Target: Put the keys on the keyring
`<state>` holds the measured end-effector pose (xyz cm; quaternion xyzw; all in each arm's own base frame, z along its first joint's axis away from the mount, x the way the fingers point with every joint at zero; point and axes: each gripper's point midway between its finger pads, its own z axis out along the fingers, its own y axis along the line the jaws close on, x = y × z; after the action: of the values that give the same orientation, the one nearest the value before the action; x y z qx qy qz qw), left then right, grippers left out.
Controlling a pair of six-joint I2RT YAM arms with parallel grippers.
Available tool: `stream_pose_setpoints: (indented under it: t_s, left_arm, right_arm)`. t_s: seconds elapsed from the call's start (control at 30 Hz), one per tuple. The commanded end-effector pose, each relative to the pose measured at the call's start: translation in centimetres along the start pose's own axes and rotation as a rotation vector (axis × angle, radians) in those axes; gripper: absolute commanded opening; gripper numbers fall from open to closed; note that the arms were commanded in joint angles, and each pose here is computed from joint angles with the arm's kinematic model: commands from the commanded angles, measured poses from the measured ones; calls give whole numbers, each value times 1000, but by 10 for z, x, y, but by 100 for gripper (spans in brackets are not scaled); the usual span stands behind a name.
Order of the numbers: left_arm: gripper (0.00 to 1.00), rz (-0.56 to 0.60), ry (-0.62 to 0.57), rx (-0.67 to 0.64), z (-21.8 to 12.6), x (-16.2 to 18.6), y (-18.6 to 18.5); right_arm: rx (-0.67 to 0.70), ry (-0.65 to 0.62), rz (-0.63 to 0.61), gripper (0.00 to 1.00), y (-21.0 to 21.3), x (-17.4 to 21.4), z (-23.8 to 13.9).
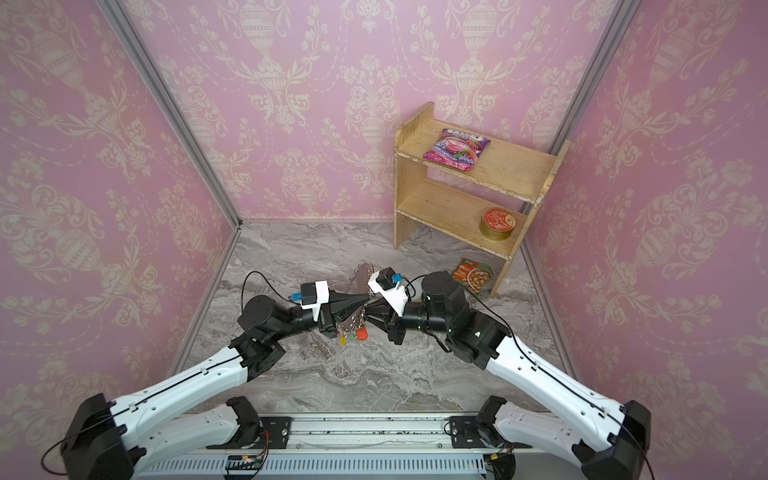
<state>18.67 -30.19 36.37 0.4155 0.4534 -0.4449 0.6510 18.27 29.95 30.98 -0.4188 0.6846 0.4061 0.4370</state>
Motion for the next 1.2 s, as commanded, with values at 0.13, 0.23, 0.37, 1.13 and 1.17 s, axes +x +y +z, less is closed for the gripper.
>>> stream_pose_setpoints:
  t_s: [0.13,0.23,0.37,1.13,1.17]
  left_arm:
    - [0,42,-88,28,-5,-29,-5]
    - [0,39,-95,41,-5,-30,-6]
    - [0,32,-98,62,-4,-30,-8]
    - [0,1,-115,159,-1,-39,-18]
    - [0,2,-117,159,-1,-40,-18]
  right_arm:
    - [44,65,-45,45,3,3,-29]
    - [65,54,-67,51,1,-3,-41]
    - [75,1,-107,50,1,-19,-53]
    - [-38,-152,-167,19,10,-45,-45]
    - [-36,-148,-163,18,8,-43,-45]
